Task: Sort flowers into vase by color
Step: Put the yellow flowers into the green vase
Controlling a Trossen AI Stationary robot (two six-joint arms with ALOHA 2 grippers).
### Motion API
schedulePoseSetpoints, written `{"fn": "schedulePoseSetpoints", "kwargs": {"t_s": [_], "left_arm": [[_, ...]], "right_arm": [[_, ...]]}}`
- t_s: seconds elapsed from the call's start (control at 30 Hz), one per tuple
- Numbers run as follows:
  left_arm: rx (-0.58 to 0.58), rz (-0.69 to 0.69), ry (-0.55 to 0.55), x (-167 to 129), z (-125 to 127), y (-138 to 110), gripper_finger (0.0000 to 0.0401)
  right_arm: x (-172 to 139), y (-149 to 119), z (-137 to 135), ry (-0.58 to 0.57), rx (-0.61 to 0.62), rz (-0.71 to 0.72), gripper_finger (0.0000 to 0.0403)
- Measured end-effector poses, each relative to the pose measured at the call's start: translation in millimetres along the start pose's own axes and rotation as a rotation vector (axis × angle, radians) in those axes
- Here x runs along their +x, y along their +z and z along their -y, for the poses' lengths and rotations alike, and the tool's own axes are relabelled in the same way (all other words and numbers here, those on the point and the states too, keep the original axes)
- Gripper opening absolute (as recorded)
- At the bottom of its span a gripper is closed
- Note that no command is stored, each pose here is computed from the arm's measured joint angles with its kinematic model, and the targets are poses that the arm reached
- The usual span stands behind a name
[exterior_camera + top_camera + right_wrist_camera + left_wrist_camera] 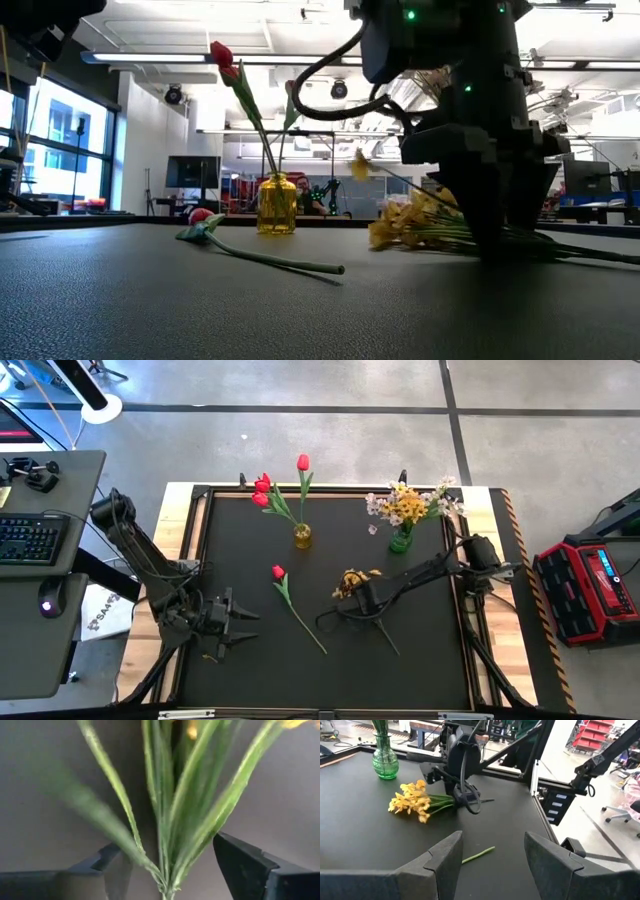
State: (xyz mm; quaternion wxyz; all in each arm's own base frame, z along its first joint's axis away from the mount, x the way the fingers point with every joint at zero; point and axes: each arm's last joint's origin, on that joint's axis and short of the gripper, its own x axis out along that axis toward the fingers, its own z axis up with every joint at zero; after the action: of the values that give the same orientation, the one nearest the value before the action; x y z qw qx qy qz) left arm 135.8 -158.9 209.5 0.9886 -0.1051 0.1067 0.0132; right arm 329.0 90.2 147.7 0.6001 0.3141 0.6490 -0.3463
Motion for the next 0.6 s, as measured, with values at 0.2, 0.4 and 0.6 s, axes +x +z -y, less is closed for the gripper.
{"fn": "schedulePoseSetpoints", "kwargs": {"t_s": [0.2, 0.4, 0.6], "left_arm": [[-0.002, 0.001, -0.001, 0.3, 0.4, -0.2, 0.0200], [-0.002, 0.001, -0.001, 0.3, 0.4, -0.2, 0.0200], [-0.002, -0.007, -0.013, 0.2, 0.7, -0.5, 0.0200]], "right_arm": [[11.5, -1.2, 1.5, 0.060, -0.008, -0.019, 0.0175], [14.8, -6.6, -3.1, 0.072, -0.076, 0.061, 0.0061], [3.1, -34.2, -8.4, 0.076, -0.153, 0.239, 0.0012]]}}
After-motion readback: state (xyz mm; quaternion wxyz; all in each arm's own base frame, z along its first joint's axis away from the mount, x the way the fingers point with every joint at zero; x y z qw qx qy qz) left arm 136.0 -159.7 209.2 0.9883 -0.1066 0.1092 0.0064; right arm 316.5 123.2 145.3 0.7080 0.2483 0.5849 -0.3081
